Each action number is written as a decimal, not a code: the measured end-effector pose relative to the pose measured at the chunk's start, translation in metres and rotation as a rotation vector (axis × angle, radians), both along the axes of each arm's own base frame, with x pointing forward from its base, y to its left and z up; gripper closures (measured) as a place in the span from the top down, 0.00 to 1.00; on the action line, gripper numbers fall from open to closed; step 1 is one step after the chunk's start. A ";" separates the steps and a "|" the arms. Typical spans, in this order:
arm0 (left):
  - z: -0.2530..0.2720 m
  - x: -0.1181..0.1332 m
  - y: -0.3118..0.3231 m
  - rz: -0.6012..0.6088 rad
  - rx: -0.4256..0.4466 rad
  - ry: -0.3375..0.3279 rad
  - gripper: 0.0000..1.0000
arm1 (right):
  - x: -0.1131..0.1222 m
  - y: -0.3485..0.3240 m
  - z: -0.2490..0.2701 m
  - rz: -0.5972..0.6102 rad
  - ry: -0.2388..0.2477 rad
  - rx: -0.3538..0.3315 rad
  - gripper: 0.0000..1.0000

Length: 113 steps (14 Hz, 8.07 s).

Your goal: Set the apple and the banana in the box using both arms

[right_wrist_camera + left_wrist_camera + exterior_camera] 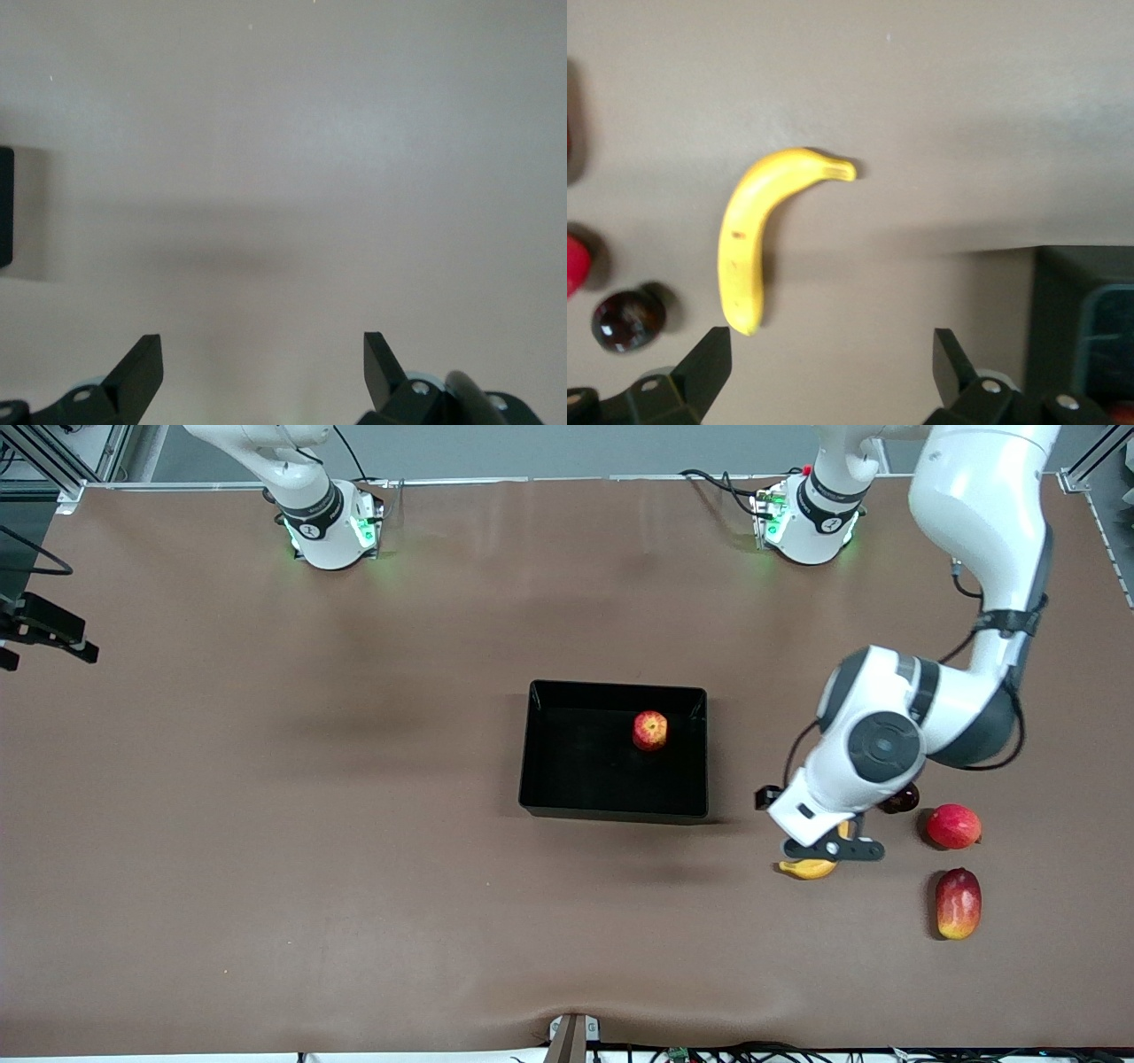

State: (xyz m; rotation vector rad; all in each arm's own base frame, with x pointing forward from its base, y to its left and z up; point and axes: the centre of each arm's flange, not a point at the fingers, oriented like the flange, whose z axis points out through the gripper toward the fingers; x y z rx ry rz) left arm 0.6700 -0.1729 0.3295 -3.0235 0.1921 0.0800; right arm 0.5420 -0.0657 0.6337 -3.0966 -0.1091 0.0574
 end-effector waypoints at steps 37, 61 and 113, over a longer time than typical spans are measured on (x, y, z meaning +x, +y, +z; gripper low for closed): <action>0.001 -0.086 -0.238 -0.151 -0.151 -0.079 0.35 | 0.001 0.006 0.005 0.013 -0.006 -0.018 1.00; -0.121 -0.099 -0.295 -0.018 -0.168 -0.099 0.67 | 0.000 0.005 0.005 0.007 -0.005 -0.018 1.00; 0.311 -0.136 0.099 0.102 -0.078 -0.086 1.00 | 0.000 -0.010 0.002 -0.026 -0.011 -0.019 1.00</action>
